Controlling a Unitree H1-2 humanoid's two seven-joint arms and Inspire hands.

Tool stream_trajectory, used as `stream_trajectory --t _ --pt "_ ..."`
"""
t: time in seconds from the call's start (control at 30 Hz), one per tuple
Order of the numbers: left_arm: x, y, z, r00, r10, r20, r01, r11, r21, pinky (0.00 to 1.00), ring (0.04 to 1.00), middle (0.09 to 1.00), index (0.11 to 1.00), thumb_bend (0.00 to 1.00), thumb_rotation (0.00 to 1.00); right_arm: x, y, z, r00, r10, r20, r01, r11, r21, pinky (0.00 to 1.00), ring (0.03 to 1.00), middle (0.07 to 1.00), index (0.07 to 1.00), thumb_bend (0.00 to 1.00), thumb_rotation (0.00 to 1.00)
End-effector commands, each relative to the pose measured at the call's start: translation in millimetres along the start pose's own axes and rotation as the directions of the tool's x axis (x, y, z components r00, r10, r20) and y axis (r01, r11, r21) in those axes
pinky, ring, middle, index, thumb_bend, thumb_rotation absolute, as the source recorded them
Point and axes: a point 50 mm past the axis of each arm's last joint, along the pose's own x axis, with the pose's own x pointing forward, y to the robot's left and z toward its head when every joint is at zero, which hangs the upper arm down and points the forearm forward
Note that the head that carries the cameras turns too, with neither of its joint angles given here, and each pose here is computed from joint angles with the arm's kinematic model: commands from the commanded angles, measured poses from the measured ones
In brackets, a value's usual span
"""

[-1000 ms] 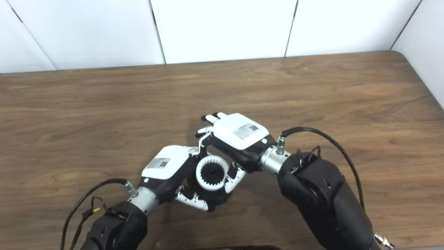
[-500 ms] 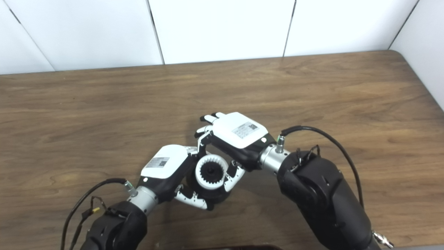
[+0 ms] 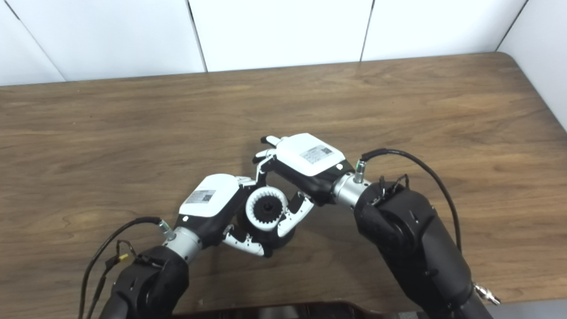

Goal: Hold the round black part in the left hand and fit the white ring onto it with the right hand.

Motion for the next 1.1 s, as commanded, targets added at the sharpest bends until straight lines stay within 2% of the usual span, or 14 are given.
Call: stream_trajectory --t 0.0,0.1,0.2,0.47,0.63,0.67,0.7,0.73,0.8,0.9,1.07 --pt "2 7 10 0.999 0.011 0.038 -0.012 1.000 0.015 0.87 0.856 0.784 0.483 0.53 0.06 3 -5 -1 1.000 0.002 0.003 -0.002 1.000 -0.021 0.93 0.985 0.862 0.697 1.00 0.45" --pt "3 7 10 0.999 0.007 0.033 -0.007 1.000 0.011 0.89 0.852 0.781 0.483 0.53 0.06 2 -7 0 1.000 -0.014 0.002 0.014 1.000 -0.007 0.94 0.993 0.872 0.709 1.00 0.47" --pt "3 7 9 1.000 0.004 0.024 -0.004 1.000 0.002 0.84 0.838 0.777 0.483 0.53 0.06 2 -10 0 1.000 -0.027 0.004 0.027 1.000 0.001 0.95 0.998 0.882 0.717 1.00 0.46" --pt "3 8 9 1.000 0.004 -0.001 -0.004 1.000 0.018 0.82 0.811 0.768 0.484 0.52 0.07 0 -12 -3 1.000 -0.029 0.002 0.029 1.000 0.010 0.95 0.998 0.881 0.701 1.00 0.45" --pt "4 10 9 0.998 -0.006 -0.057 0.009 0.998 0.061 0.84 0.840 0.786 0.492 0.52 0.08 -1 -15 -6 0.999 -0.037 -0.001 0.037 0.999 0.008 0.94 0.995 0.876 0.692 1.00 0.44" --pt "5 10 10 0.997 -0.010 -0.073 0.016 0.997 0.073 0.84 0.850 0.794 0.559 0.66 0.19 -1 -16 -7 0.999 -0.038 -0.003 0.038 0.999 0.009 0.94 0.995 0.876 0.692 1.00 0.44" --pt "5 11 10 0.996 -0.012 -0.089 0.019 0.996 0.083 0.86 0.861 0.802 0.610 0.76 0.26 -1 -16 -8 0.999 -0.042 -0.005 0.042 0.999 0.010 0.94 0.997 0.876 0.693 1.00 0.44" --pt "6 12 11 0.995 -0.013 -0.102 0.022 0.996 0.091 0.86 0.863 0.806 0.641 0.80 0.30 -2 -17 -8 0.999 -0.046 -0.006 0.046 0.999 0.012 0.94 0.998 0.875 0.693 1.00 0.44" --pt "7 14 12 0.993 -0.014 -0.121 0.026 0.994 0.102 0.85 0.860 0.819 0.701 0.84 0.35 -1 -18 -10 0.999 -0.054 -0.007 0.054 0.998 0.014 0.94 0.995 0.872 0.690 1.00 0.44" --pt "8 16 11 0.990 -0.027 -0.137 0.043 0.992 0.115 0.78 0.816 0.804 0.756 0.87 0.38 -1 -20 -11 0.999 -0.052 -0.014 0.053 0.999 0.014 0.95 0.999 0.877 0.693 1.00 0.43" --pt "8 17 9 0.986 -0.060 -0.154 0.077 0.992 0.102 0.79 0.870 0.859 0.811 0.90 0.36 -3 -22 -14 0.998 -0.052 -0.027 0.053 0.998 0.019 0.96 1.000 0.883 0.706 1.00 0.41"
